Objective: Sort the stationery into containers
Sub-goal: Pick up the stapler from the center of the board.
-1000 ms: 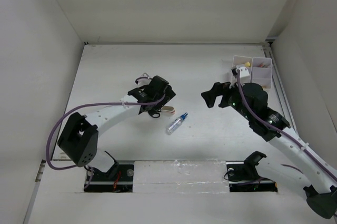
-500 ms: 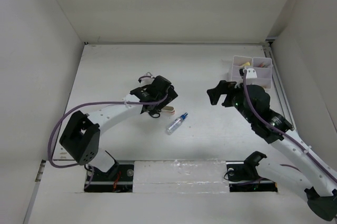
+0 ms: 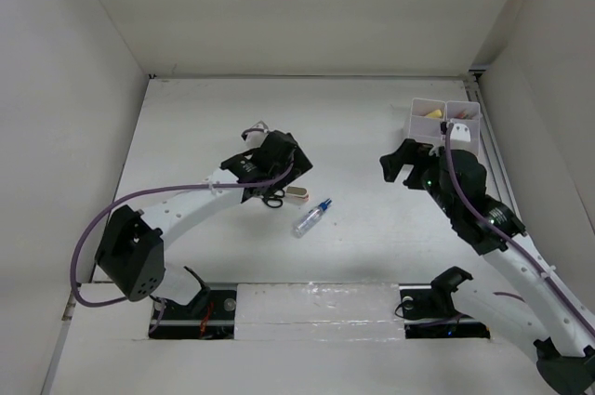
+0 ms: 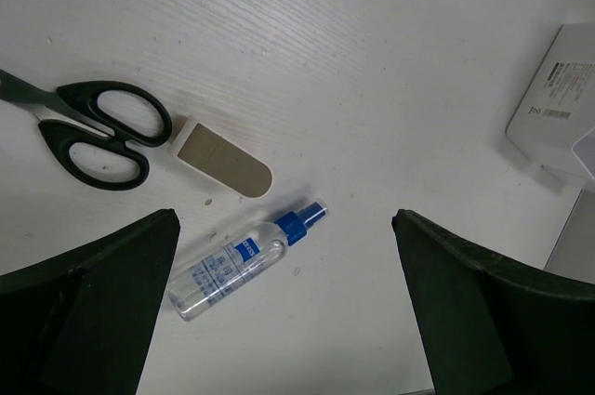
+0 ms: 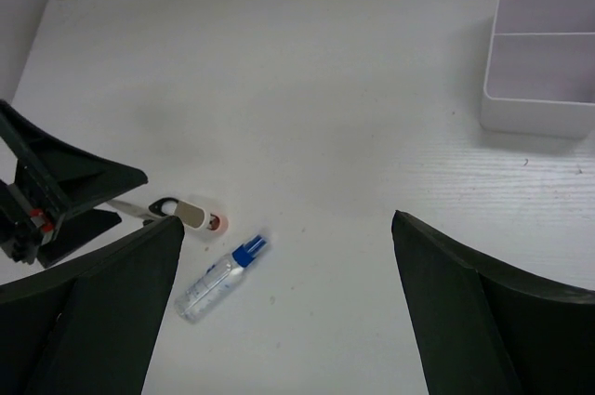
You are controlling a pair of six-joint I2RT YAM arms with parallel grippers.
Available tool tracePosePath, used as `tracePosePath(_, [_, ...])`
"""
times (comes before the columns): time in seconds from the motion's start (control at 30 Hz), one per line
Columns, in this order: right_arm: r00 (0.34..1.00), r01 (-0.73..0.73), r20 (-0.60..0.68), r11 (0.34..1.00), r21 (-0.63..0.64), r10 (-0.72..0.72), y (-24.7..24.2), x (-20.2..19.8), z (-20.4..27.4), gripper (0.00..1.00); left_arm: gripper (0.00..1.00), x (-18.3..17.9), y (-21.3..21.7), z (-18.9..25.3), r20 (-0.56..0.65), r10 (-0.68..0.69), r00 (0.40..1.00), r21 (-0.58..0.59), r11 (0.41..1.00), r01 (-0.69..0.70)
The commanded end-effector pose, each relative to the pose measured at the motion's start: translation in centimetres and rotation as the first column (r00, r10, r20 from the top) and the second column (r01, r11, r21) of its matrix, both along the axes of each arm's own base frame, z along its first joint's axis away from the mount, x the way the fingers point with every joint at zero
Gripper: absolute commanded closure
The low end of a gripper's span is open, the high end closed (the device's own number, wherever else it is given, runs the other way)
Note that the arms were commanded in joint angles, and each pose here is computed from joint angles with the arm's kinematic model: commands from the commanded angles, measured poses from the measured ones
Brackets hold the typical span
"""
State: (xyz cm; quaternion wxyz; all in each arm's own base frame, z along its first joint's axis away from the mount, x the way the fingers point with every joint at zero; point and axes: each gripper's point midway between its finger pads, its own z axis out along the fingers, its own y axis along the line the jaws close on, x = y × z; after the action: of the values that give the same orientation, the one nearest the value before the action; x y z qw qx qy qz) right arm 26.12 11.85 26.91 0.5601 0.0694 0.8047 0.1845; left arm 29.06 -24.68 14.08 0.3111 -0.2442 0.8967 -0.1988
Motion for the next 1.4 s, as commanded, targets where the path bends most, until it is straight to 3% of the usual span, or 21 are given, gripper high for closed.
tracePosePath(0.0, [0.998,-0.066,0.029,0.997,0.043,0.064,1.2,-0.3,0.9,0.0,0.0,-0.4,-0.7,-1.5,-0.045,0.007,0.999,-0.029,1.0,-0.008])
tracePosePath(0.3, [0.989,-0.147,0.032,0.988,0.05,0.145,2.7,-1.1,0.1,0.0,0.0,0.7,-0.9,-3.4,-0.107,0.156,0.982,-0.085,0.982,-0.166])
tracePosePath(0.73, [0.987,-0.149,0.07,0.987,0.054,0.145,2.6,-1.3,0.7,0.0,0.0,0.7,-1.3,-8.3,-0.22,0.189,0.957,-0.026,0.98,-0.199])
tracePosePath(1.1, [0.984,-0.142,0.117,0.987,0.073,0.133,2.0,-1.9,2.0,0.0,0.22,0.0,-0.4,-10.4,-0.251,0.218,0.943,0.017,0.975,-0.221])
tracePosePath(1.3, [0.985,-0.142,0.109,0.987,0.069,0.134,2.0,-2.0,1.8,0.0,0.23,-0.3,-0.9,-11.7,-0.285,0.204,0.936,0.019,0.978,-0.208])
tracePosePath(1.37, [0.985,-0.142,0.109,0.987,0.069,0.134,2.0,-2.0,1.8,0.0,0.33,-0.4,-0.8,-12.2,-0.291,0.2,0.936,0.033,0.979,-0.2])
